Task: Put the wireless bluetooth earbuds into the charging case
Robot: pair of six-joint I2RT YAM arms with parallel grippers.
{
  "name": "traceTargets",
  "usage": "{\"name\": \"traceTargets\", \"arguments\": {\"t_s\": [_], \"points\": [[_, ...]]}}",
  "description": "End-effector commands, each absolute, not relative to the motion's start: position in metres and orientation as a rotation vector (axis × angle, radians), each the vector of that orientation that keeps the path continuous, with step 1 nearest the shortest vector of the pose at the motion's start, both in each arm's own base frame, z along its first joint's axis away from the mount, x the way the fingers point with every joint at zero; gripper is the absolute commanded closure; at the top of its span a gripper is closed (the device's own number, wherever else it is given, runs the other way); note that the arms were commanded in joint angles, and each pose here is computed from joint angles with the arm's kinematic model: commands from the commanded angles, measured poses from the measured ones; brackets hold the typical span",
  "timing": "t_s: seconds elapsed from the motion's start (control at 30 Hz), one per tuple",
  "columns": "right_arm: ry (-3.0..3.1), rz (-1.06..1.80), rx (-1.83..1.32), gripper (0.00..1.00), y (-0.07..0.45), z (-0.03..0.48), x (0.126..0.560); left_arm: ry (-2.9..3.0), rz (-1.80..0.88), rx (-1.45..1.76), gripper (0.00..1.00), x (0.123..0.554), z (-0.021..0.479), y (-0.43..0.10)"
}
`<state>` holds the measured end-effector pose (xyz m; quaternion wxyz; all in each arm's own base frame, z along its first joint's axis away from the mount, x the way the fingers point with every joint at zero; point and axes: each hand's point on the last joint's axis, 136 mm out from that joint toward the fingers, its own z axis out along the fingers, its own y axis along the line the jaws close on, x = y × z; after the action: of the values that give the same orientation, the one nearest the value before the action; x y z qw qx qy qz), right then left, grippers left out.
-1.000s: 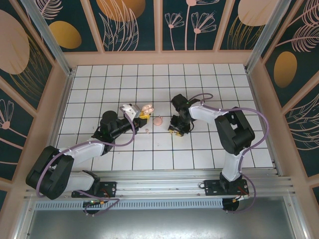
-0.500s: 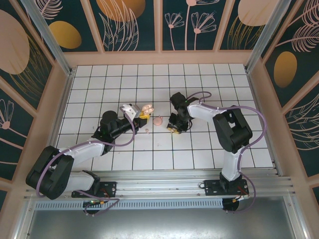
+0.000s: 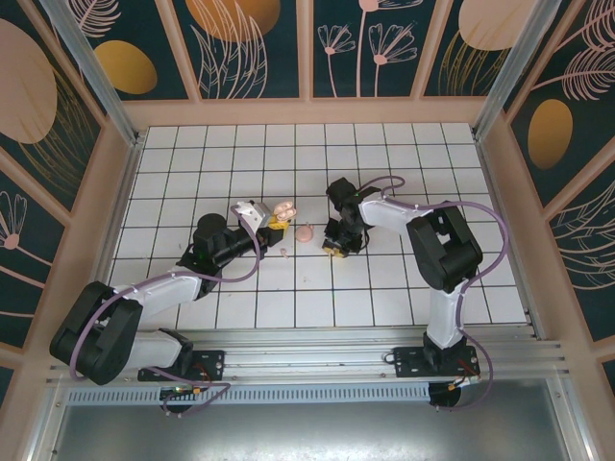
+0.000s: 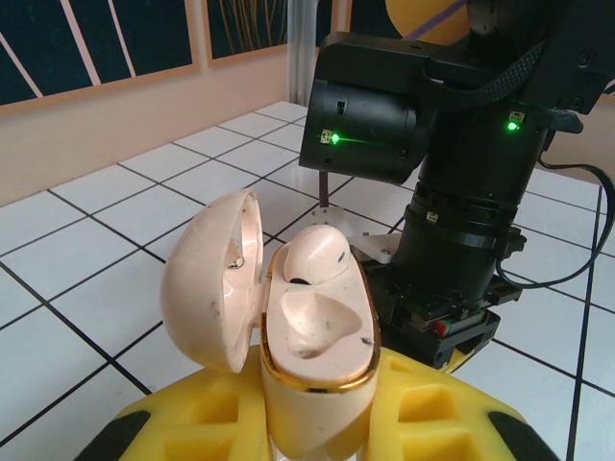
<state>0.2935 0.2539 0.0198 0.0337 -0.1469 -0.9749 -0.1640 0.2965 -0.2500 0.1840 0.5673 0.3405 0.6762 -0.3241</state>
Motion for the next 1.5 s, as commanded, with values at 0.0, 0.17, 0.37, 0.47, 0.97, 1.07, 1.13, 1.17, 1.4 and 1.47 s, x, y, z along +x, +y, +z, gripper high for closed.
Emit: {"name": "traceTargets", "arguments": {"t_s": [0.0, 0.17, 0.37, 0.47, 0.97, 1.07, 1.13, 1.17, 1.4, 1.47], "points": [[-3.025, -0.433, -0.442, 0.79, 0.247, 0.015, 0.297, 1.557, -0.762, 0.817, 0.97, 0.294, 0.19, -0.253], [-3.099, -0.47, -0.434, 0.79, 0.244, 0.031, 0.305, 1.556, -0.774, 0.823, 0.97, 0.294, 0.189, -0.254], [-3.261, -0.678, -0.43, 0.79, 0.246, 0.078, 0.324, 1.539, -0.811, 0.799, 0.97, 0.298, 0.191, -0.259], [-3.36, -0.804, -0.38, 0.79, 0.247, 0.11, 0.33, 1.533, -0.853, 0.787, 0.98, 0.303, 0.193, -0.265], [-3.645, -1.622, -0.039, 0.8, 0.259, 0.269, 0.323, 1.461, -0.962, 0.802, 0.99, 0.318, 0.218, -0.322], [-3.644, -1.732, 0.012, 0.8, 0.26, 0.288, 0.318, 1.457, -0.956, 0.794, 0.98, 0.321, 0.22, -0.326], [-3.639, -1.777, 0.038, 0.79, 0.262, 0.296, 0.315, 1.463, -0.951, 0.79, 0.99, 0.324, 0.22, -0.327], [-3.632, -1.803, 0.054, 0.79, 0.264, 0.299, 0.314, 1.462, -0.949, 0.791, 0.99, 0.324, 0.221, -0.327], [-3.63, -1.841, 0.104, 0.79, 0.277, 0.301, 0.315, 1.455, -0.954, 0.793, 0.99, 0.324, 0.224, -0.327], [-3.633, -1.843, 0.111, 0.79, 0.281, 0.301, 0.316, 1.451, -0.957, 0.79, 0.99, 0.324, 0.227, -0.328]]}}
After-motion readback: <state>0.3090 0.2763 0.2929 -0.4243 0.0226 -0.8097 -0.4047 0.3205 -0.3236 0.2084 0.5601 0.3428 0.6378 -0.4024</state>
